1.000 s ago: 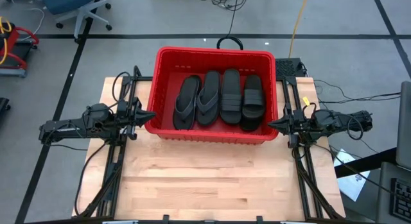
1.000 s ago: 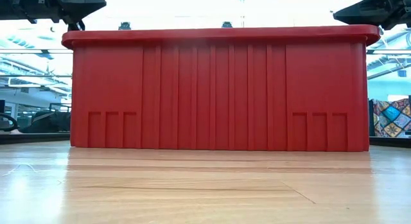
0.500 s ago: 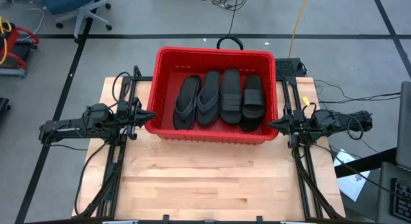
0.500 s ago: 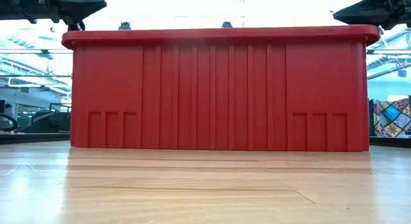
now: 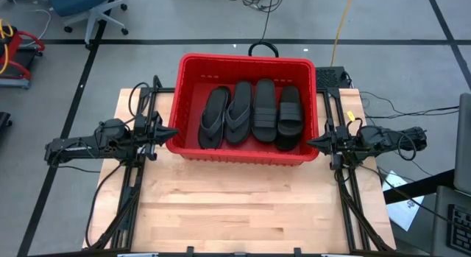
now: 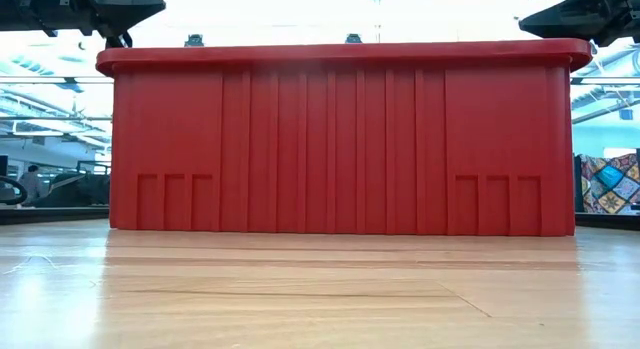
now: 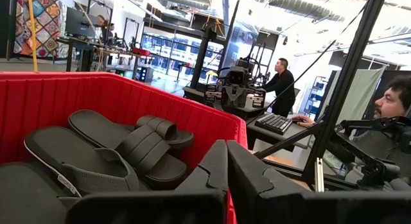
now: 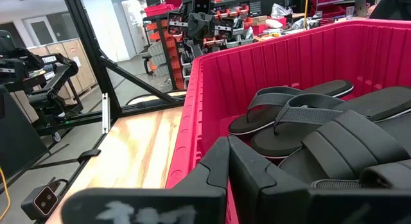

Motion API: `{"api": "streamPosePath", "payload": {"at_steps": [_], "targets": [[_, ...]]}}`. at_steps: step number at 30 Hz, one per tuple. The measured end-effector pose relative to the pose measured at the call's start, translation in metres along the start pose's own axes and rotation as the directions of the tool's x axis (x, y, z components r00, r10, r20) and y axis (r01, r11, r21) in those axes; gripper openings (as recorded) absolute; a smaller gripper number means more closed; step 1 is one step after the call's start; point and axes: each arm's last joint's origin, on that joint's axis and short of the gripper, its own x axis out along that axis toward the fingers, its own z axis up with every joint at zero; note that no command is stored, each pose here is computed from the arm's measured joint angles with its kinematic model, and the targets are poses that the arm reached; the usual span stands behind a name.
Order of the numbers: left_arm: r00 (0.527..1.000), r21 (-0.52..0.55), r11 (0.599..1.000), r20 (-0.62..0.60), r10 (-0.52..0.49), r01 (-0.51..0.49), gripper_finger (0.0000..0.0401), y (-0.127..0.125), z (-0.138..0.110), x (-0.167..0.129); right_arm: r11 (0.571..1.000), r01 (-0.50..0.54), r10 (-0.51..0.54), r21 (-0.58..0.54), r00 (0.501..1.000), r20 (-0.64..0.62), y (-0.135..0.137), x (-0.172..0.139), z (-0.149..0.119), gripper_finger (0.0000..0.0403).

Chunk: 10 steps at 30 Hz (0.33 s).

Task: Pick and place slides into bin
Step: Return to Home Position

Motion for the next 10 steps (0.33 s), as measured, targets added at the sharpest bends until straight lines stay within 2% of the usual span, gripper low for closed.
{"api": "streamPosePath", "payload": {"at_steps": [10], "targets": [[1.000,0.000,1.000,0.000,0.000,0.000,0.0028,0.0000,0.0000,0.0000,1.000,0.000,0.000,0.000,1.000,0.000,0.0000,0.0000,0.0000,0.0000]]}}
